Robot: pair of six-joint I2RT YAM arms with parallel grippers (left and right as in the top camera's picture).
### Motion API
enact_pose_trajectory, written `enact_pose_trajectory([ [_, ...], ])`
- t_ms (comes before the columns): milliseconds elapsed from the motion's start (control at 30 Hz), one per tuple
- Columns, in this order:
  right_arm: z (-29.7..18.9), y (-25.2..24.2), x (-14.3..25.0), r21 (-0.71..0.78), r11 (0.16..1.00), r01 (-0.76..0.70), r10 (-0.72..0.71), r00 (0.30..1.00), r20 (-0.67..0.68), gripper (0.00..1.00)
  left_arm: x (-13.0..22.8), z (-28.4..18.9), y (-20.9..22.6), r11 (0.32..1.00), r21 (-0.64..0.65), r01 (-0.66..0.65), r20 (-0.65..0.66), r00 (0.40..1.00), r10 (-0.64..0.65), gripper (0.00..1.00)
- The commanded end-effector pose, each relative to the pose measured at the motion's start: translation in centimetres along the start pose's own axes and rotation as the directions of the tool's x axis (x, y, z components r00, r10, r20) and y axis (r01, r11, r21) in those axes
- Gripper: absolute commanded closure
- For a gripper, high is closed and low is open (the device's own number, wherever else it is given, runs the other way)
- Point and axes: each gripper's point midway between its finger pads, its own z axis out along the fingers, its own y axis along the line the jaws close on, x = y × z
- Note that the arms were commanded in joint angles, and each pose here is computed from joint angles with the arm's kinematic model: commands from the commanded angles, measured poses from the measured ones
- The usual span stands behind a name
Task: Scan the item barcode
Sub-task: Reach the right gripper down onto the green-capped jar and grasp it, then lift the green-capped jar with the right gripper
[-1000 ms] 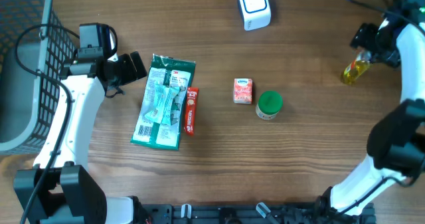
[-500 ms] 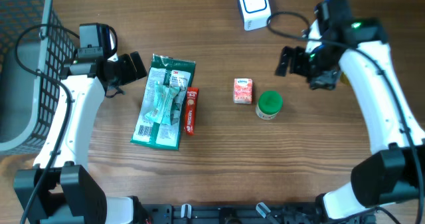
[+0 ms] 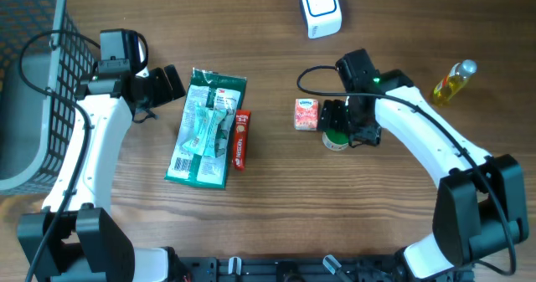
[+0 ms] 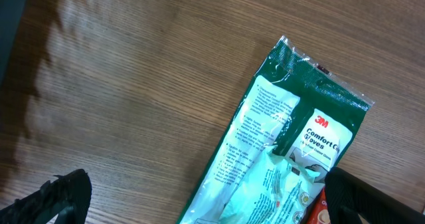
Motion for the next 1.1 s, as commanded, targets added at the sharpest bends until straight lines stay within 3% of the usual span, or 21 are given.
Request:
enact_pose_trajectory([
  [0,0.8,-0.3,-0.5,0.020,1.000,-0.010,0.010,0.999,0.035,0.00,-0.3,-0.3,-0.1,1.000,0.010,0.008,0.008,1.000,-0.008,0.00],
  [100,0.8,-0.4,-0.7,0.028,1.000,-0.003,0.002,0.999,0.043,0.01,-0.3,-0.3,-0.1,1.000,0.010,0.008,0.008,1.000,-0.008,0.00],
  [200,0.6,-2.2,-0.9,0.122,0.993,-0.010,0.001,0.998,0.067,0.30,-0.3,-0.3,-0.1,1.000,0.010,0.008,0.008,1.000,-0.008,0.00],
  [233,0.6,-2.4,-0.8,0.135,0.991,-0.009,0.000,0.998,0.066,0.32,-0.3,-0.3,-0.1,1.000,0.010,0.008,0.008,1.000,-0.008,0.00],
  [300,0.6,-2.6,-0.7,0.142,0.990,0.011,-0.020,0.998,0.058,0.31,-0.3,-0.3,-0.1,1.000,0.010,0.007,0.008,1.000,-0.007,0.00],
  [400,0.6,-2.6,-0.7,0.149,0.977,0.154,-0.161,0.986,0.038,0.22,-0.3,-0.3,-0.1,1.000,0.010,0.007,0.008,1.000,-0.007,0.00],
  [533,0.7,-2.6,-0.6,0.147,0.986,0.079,-0.087,0.995,0.046,0.08,-0.3,-0.3,-0.1,1.000,0.010,0.007,0.008,1.000,-0.007,0.00],
  [600,1.0,-2.8,-0.4,0.148,0.988,0.042,-0.049,0.998,0.047,0.07,-0.3,-0.3,-0.1,1.000,0.010,0.008,0.008,1.000,-0.008,0.00],
  [800,2.1,-2.9,-0.1,0.133,0.990,0.041,-0.048,0.998,0.049,0.18,-0.3,-0.3,-0.1,1.000,0.010,0.007,0.008,1.000,-0.007,0.00],
  [967,3.3,-3.1,0.1,0.150,0.988,0.042,-0.046,0.999,0.022,0.16,-0.3,-0.3,-0.1,1.000,0.010,0.008,0.008,1.000,-0.008,0.00],
  [1067,3.9,-3.1,0.3,0.148,0.988,0.037,-0.038,0.999,0.004,0.20,-0.3,-0.3,-0.1,1.000,0.010,0.008,0.008,1.000,-0.008,0.00],
])
